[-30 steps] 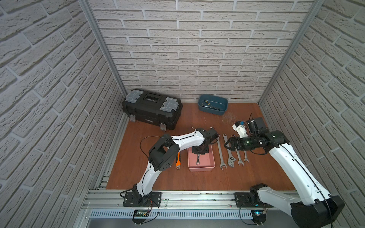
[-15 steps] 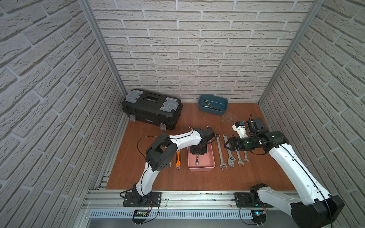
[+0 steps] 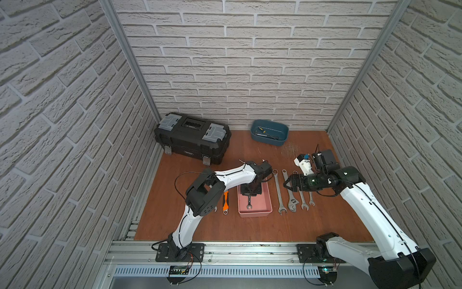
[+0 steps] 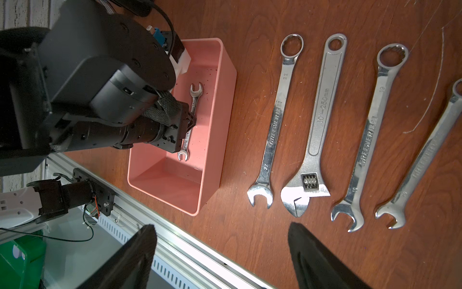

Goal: Take out the wrench from the storage box
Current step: Pick up the wrench from the storage box, then place the wrench at the center of the board.

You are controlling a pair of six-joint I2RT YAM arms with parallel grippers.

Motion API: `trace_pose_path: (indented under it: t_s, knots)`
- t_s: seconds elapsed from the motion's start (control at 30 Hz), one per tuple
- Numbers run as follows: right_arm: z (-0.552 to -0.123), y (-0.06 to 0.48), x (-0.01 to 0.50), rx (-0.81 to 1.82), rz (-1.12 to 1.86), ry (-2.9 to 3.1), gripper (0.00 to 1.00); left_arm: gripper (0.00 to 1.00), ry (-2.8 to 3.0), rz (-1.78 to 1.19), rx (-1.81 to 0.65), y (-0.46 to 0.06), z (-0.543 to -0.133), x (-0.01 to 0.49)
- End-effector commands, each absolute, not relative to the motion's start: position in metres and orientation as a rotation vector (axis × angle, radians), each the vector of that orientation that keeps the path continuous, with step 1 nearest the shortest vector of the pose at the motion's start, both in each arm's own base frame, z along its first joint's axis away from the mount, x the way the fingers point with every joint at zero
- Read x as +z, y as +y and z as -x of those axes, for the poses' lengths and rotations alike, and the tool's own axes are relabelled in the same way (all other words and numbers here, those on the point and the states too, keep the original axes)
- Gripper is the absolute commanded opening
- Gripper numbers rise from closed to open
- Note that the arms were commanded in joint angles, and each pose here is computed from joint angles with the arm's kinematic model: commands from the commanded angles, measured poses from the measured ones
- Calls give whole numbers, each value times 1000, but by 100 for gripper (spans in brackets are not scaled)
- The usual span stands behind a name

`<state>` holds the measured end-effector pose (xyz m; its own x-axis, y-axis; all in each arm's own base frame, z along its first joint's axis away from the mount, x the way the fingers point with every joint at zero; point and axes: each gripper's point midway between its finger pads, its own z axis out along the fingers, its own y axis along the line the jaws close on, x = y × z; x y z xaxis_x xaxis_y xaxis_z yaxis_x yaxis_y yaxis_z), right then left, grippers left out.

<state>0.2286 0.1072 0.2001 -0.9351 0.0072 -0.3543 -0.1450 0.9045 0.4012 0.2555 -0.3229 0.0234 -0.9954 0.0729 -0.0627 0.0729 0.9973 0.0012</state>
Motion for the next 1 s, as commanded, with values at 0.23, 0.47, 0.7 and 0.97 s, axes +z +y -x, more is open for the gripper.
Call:
trace_pose_path:
  t_s: [0.23,0.47,0.7,0.97]
  knots:
    - [-235,109,202,640,70,2677,87,10,3078,-130,72,-318,-256,44]
    - [-236,107,208,628,64,2657,87,10,3028,-144,32,-317,-261,86]
    - [-236,108,211,641,57,2640,87,11,2997,-146,22,-302,-258,126]
    - [-239,113,207,675,48,2639,87,11,2946,-130,35,-264,-256,170]
